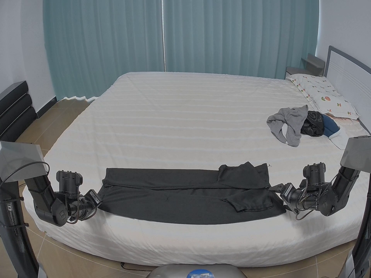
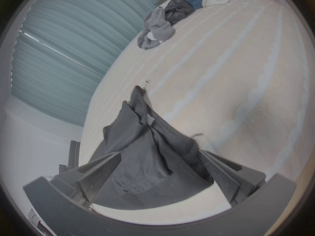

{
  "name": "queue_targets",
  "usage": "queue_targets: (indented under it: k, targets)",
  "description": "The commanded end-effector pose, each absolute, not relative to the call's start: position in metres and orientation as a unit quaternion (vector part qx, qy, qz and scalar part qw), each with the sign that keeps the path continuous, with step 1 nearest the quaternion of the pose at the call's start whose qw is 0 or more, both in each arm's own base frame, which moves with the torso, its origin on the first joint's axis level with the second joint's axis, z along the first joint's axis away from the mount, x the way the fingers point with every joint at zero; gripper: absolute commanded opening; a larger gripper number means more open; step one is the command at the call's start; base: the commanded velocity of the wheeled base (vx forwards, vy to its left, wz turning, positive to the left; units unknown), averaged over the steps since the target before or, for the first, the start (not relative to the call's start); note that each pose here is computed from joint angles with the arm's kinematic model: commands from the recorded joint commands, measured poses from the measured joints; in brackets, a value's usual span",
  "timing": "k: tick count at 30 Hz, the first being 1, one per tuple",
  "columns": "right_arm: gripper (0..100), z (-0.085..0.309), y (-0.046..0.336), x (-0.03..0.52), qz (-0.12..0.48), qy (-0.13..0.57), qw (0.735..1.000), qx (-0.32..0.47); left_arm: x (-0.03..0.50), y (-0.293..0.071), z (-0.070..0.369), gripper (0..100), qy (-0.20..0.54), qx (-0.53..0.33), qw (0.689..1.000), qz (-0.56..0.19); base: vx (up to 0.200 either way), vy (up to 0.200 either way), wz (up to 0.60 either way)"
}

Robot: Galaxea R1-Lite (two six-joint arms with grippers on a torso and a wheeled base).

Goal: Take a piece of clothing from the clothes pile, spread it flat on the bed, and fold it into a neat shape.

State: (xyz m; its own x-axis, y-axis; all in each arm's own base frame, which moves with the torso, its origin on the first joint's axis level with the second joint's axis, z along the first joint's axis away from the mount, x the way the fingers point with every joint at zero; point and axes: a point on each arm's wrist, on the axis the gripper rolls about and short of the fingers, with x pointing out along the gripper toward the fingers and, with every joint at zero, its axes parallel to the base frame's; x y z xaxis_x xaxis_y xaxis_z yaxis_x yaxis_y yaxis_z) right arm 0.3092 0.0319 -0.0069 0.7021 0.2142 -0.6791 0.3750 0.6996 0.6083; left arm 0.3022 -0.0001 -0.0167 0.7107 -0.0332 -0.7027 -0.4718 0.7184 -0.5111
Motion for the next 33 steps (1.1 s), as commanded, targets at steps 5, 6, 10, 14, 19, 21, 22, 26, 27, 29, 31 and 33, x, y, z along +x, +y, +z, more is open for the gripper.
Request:
queue_targets:
  k: [5, 6, 10, 14, 19, 21, 22, 26, 27, 29, 31, 33]
  targets:
    - [100, -0.012, 0.032, 0.307, -0.049, 0.393, 0.838, 0.375, 0.303, 0.0, -0.018, 0, 0.36, -0.353, 0.854, 0.129, 0.0, 0.0, 0.0]
    - [100, -0.012, 0.032, 0.307, -0.05, 0.396, 0.838, 0.373, 0.303, 0.0, -0.018, 0, 0.36, -0.353, 0.854, 0.129, 0.0, 0.0, 0.0]
    - [100, -0.014, 0.031, 0.305, -0.058, 0.412, 0.832, 0.366, 0.303, 0.0, -0.019, 0, 0.36, -0.352, 0.854, 0.129, 0.0, 0.0, 0.0]
    - [100, -0.016, 0.03, 0.305, -0.061, 0.419, 0.833, 0.356, 0.303, 0.0, -0.019, 0, 0.36, -0.353, 0.854, 0.129, 0.0, 0.0, 0.0]
    - [0, -0.022, 0.029, 0.305, -0.072, 0.42, 0.839, 0.339, 0.303, 0.0, -0.019, 0, 0.36, -0.352, 0.854, 0.129, 0.0, 0.0, 0.0]
    - [0, -0.022, 0.029, 0.305, -0.075, 0.419, 0.84, 0.337, 0.303, 0.0, -0.019, 0, 0.36, -0.352, 0.854, 0.129, 0.0, 0.0, 0.0]
    - [0, -0.022, 0.029, 0.305, -0.076, 0.42, 0.84, 0.336, 0.303, 0.0, -0.019, 0, 0.36, -0.353, 0.854, 0.129, 0.0, 0.0, 0.0]
    - [0, -0.022, 0.028, 0.302, -0.085, 0.419, 0.849, 0.31, 0.303, 0.001, -0.019, 0, 0.359, -0.353, 0.854, 0.13, 0.0, 0.0, 0.0]
    - [0, -0.022, 0.028, 0.302, -0.086, 0.419, 0.85, 0.307, 0.304, 0.001, -0.018, 0, 0.358, -0.354, 0.854, 0.129, 0.0, 0.0, 0.0]
    - [0, -0.021, 0.027, 0.301, -0.089, 0.416, 0.854, 0.299, 0.304, 0.001, -0.018, 0, 0.358, -0.353, 0.855, 0.129, 0.0, 0.0, 0.0]
    - [0, -0.02, 0.027, 0.301, -0.089, 0.415, 0.855, 0.299, 0.304, 0.001, -0.018, 0, 0.358, -0.353, 0.855, 0.129, 0.0, 0.0, 0.0]
    - [0, -0.018, 0.027, 0.301, -0.089, 0.414, 0.855, 0.299, 0.304, 0.001, -0.018, 0, 0.358, -0.353, 0.855, 0.129, 0.0, 0.0, 0.0]
